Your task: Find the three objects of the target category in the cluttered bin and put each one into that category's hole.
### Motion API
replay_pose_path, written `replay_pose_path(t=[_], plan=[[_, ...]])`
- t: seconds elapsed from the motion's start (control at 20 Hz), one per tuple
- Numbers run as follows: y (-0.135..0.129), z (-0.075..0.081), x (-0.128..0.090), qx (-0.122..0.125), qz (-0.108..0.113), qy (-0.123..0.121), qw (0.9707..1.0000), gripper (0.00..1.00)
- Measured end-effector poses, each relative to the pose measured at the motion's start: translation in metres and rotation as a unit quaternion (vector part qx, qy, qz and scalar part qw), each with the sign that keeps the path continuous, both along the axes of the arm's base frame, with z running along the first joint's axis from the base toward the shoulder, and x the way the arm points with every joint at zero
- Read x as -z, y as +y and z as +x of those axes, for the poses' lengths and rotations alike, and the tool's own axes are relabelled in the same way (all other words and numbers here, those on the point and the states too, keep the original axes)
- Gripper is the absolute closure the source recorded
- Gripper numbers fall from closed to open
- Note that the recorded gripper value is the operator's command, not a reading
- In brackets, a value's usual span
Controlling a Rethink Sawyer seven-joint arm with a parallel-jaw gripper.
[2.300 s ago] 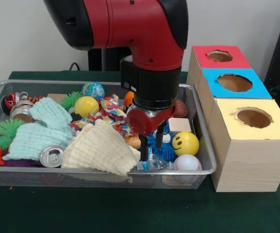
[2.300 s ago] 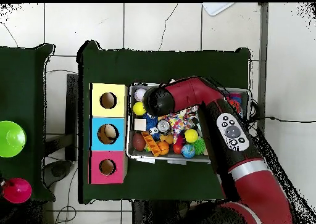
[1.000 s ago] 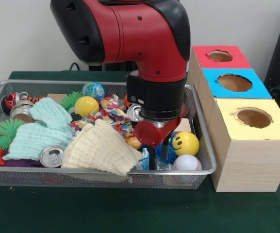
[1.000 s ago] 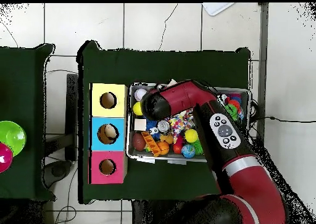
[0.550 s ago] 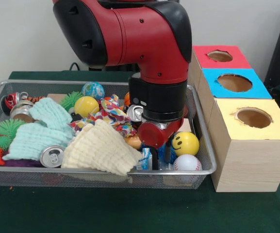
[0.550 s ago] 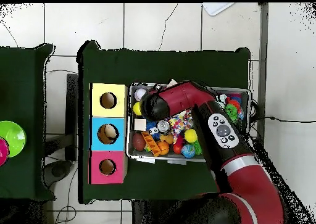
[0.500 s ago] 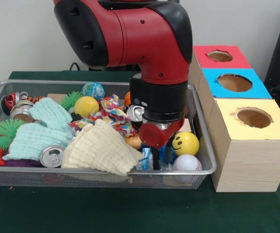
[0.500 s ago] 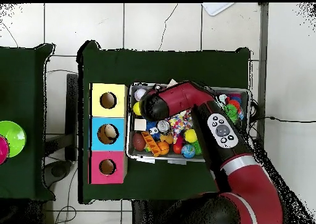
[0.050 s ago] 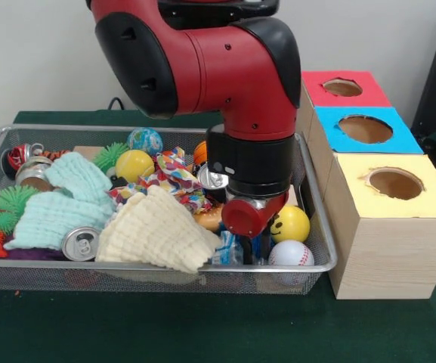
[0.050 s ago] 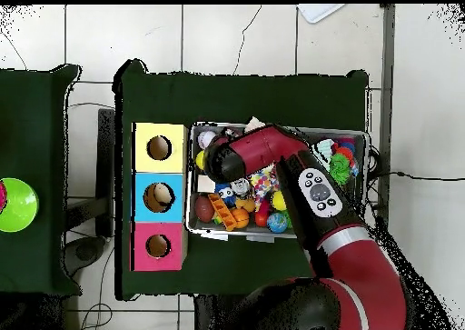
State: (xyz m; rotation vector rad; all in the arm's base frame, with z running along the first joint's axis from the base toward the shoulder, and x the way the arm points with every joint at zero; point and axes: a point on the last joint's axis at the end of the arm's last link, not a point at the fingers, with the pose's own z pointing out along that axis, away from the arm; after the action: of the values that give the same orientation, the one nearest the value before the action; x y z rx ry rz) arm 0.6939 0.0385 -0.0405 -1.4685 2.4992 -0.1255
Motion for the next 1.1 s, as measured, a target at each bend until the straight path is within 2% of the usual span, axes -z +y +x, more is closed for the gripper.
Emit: replay_pose_path(t=[0.5, 0.55, 1.1], plan=[[0.007, -0.008, 0.014, -0.034, -0.018, -0.019, 0.9991, 0.0], [0.009, -0.009, 0.016, -0.046, -0.024, -0.026, 0.9983, 1.0], [0.011, -0.01, 0.015, -0.054, -0.034, -0.032, 0.9974, 1.0]])
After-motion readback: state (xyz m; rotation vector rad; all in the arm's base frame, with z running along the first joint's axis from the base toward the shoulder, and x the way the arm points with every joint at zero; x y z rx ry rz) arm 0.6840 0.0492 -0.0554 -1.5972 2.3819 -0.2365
